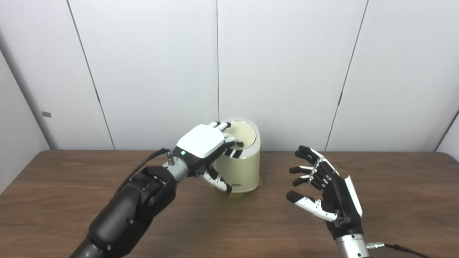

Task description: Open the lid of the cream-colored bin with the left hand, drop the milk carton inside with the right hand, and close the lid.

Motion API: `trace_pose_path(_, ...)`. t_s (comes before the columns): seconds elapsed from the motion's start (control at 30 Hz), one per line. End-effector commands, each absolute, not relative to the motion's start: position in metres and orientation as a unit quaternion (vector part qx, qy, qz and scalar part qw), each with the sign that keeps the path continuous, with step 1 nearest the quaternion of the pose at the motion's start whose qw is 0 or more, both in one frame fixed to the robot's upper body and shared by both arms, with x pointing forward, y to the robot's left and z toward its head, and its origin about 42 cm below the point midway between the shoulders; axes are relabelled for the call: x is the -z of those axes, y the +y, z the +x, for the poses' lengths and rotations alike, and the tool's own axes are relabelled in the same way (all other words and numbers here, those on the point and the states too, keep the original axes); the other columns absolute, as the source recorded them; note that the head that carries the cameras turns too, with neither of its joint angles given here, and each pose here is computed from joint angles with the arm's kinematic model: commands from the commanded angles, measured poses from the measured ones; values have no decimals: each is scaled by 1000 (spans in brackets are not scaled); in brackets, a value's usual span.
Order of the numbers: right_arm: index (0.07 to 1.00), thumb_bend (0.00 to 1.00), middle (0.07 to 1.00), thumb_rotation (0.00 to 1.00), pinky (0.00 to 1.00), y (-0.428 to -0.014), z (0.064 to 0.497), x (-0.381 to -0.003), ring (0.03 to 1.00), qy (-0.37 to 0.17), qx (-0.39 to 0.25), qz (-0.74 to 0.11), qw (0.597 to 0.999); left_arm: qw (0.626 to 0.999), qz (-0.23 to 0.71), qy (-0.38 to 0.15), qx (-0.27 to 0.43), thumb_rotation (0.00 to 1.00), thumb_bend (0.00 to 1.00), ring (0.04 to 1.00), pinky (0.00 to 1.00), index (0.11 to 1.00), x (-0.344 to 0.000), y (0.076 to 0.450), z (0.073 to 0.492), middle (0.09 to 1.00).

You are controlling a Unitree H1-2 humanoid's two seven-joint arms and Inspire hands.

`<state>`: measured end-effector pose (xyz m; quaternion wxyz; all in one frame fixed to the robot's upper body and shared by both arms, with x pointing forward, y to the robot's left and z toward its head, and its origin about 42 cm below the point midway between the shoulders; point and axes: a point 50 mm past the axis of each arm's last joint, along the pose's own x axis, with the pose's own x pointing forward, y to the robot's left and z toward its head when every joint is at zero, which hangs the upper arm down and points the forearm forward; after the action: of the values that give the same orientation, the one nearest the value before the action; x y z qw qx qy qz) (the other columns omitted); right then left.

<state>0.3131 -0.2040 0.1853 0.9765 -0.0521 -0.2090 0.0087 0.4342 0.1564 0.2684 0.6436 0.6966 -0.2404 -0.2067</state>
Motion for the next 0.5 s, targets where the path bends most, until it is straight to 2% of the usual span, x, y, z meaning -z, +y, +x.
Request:
trace_pose_path(0.0,798,750,806,399,478,-199,316,-205,644,-247,-13,-44,968,617,721,-248,194,297,946,1000,1000,832,-274,157,436,844)
trace_pose_path(0.27,799,755,805,415,465,-199,315,-208,634,-248,-9,-46,968,578,750,-248,204,300,978,1000,1000,818,-261,150,428,830)
trace_pose_path(0.47,800,767,796,443,462,-201,317,-206,625,-251,-6,-53,966,567,760,-217,234,313,992,1000,1000,744,-256,148,422,767)
